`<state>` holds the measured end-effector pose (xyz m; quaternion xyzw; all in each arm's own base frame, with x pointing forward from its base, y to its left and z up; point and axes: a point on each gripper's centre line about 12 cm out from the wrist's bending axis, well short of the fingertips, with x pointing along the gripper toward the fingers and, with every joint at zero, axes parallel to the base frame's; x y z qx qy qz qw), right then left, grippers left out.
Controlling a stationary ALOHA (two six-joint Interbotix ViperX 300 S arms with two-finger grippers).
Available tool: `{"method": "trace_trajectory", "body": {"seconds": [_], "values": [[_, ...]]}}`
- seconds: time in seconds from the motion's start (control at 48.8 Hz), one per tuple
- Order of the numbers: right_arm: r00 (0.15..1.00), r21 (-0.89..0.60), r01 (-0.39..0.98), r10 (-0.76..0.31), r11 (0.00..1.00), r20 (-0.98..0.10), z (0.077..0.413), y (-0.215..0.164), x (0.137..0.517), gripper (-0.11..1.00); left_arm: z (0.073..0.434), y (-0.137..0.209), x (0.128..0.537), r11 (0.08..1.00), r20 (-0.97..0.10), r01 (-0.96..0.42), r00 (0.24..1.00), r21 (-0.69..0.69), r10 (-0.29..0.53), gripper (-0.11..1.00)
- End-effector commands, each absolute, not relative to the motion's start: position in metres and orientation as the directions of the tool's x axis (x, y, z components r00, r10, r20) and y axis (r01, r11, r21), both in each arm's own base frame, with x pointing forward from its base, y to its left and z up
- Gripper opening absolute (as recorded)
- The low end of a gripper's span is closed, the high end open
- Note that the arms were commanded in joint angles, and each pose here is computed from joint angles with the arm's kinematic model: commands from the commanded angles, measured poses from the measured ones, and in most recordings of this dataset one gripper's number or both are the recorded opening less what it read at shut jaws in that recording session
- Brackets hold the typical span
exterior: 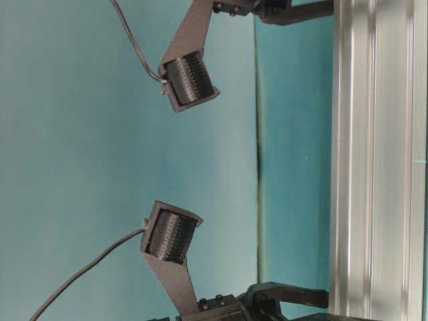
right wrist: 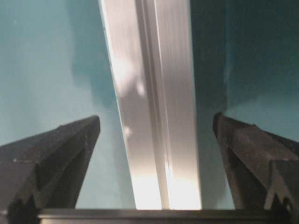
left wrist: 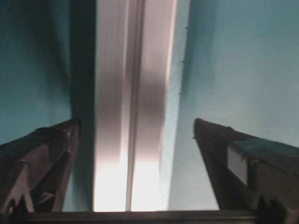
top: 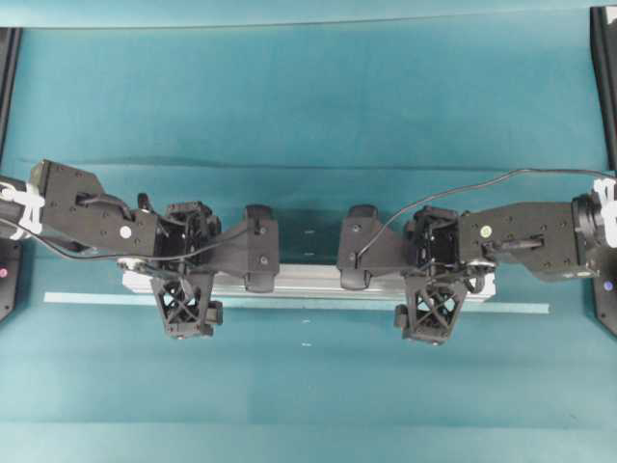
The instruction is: Lift the metal rail with both hands.
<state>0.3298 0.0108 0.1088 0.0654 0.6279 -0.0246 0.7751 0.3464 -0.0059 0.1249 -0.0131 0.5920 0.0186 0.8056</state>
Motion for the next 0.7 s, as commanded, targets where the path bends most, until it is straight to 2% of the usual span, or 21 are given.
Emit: {"method": "trace_trajectory", "body": {"seconds": [0.0,0.287,0.594,0.676], "values": [[0.246,0.069,0.117,0.038,0.991,-0.969,0.116,0.01,0.337,0.99,0.137,-0.008,0.349,0.999,-0.945,-0.038,0.327,-0.001,0.011,0.96],[0.43,0.091,0.147,0.019,0.985,-0.903,0.18,-0.007,0.339,0.99,0.193,-0.007,0.338,0.999,-0.914,-0.033,0.406,-0.001,0.012,0.96],[0.642,0.107,0.127,0.001,0.986,-0.766,0.251,-0.011,0.323,0.99,0.272,-0.006,0.311,1.0,-0.79,-0.028,0.613,-0.013,0.007,0.96],[0.672,0.104,0.12,-0.004,0.987,-0.74,0.264,-0.011,0.318,0.99,0.284,-0.006,0.303,0.999,-0.758,-0.027,0.652,-0.017,0.004,0.96]]}}
